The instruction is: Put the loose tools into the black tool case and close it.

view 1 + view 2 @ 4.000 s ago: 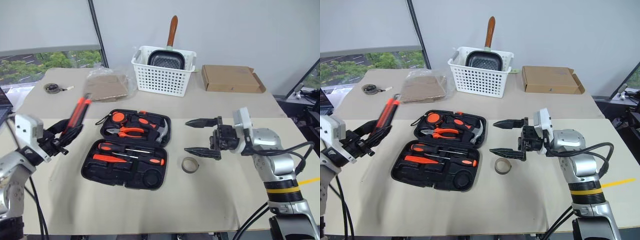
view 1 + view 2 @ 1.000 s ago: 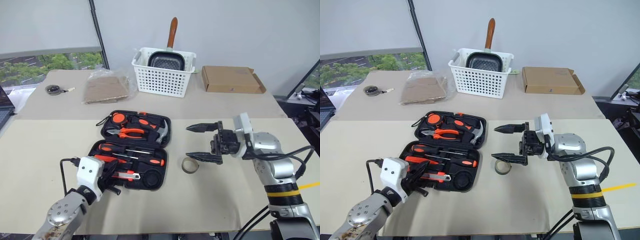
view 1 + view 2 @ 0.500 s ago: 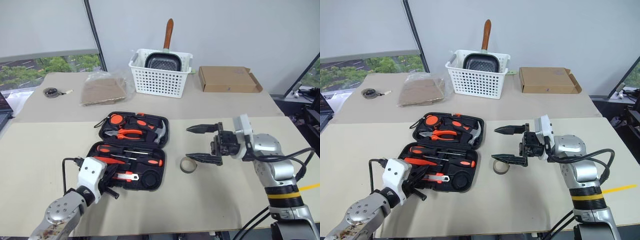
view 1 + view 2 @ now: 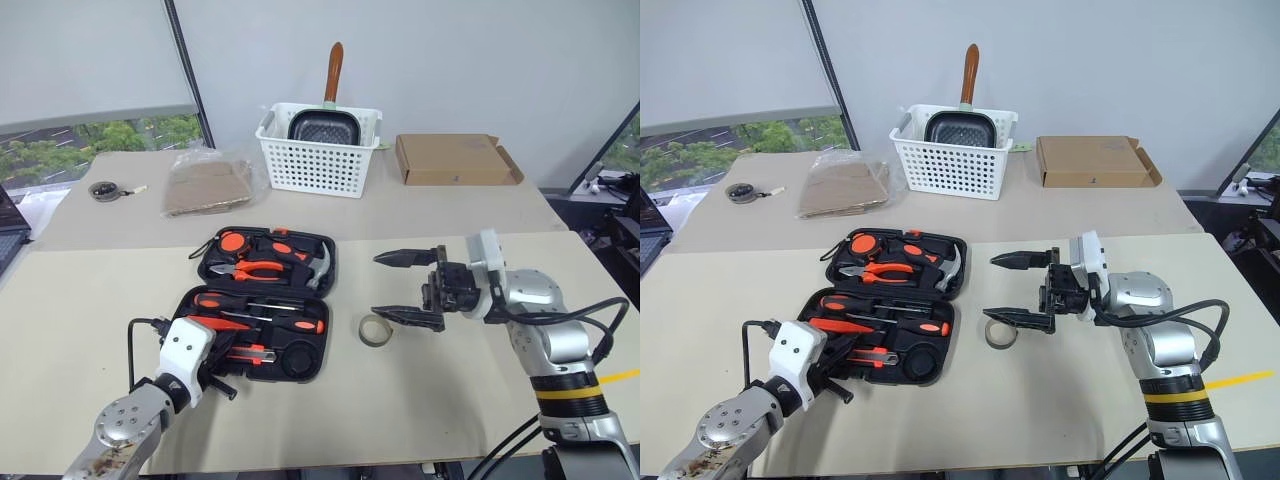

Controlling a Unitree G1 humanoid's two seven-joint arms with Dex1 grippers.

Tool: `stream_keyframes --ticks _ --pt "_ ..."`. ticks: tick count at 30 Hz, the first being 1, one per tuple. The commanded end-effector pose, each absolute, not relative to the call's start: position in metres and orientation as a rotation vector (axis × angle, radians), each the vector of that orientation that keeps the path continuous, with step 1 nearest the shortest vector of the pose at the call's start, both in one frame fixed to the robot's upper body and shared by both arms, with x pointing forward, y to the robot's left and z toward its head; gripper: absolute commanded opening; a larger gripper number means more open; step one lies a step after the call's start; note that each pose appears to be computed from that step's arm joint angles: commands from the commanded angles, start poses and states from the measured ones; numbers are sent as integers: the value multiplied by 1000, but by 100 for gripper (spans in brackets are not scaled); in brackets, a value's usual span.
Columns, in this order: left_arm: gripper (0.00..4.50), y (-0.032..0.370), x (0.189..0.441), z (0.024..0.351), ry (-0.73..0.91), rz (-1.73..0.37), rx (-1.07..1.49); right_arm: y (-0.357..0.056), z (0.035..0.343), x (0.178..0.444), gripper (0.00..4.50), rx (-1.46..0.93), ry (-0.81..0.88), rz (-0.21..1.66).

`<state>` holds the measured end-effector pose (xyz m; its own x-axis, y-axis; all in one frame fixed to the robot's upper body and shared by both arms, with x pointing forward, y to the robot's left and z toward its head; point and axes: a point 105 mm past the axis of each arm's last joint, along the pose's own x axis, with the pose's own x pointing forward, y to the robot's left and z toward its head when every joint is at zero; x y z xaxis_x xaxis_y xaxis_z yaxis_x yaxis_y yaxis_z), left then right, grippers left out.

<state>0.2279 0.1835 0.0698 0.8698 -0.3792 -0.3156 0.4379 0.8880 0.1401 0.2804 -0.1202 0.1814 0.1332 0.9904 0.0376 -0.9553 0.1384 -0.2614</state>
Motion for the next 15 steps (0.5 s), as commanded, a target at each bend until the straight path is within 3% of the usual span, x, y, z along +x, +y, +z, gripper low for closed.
stream_keyframes --ticks 1,8,15 --pt "4 199 212 26 458 -389 181 -120 196 278 450 -236 -289 1423" --pt "4 189 223 85 144 -549 44 -119 191 278 450 -252 -254 1421" --pt "4 178 208 129 76 -885 -20 -115 166 270 450 -417 -109 1462"
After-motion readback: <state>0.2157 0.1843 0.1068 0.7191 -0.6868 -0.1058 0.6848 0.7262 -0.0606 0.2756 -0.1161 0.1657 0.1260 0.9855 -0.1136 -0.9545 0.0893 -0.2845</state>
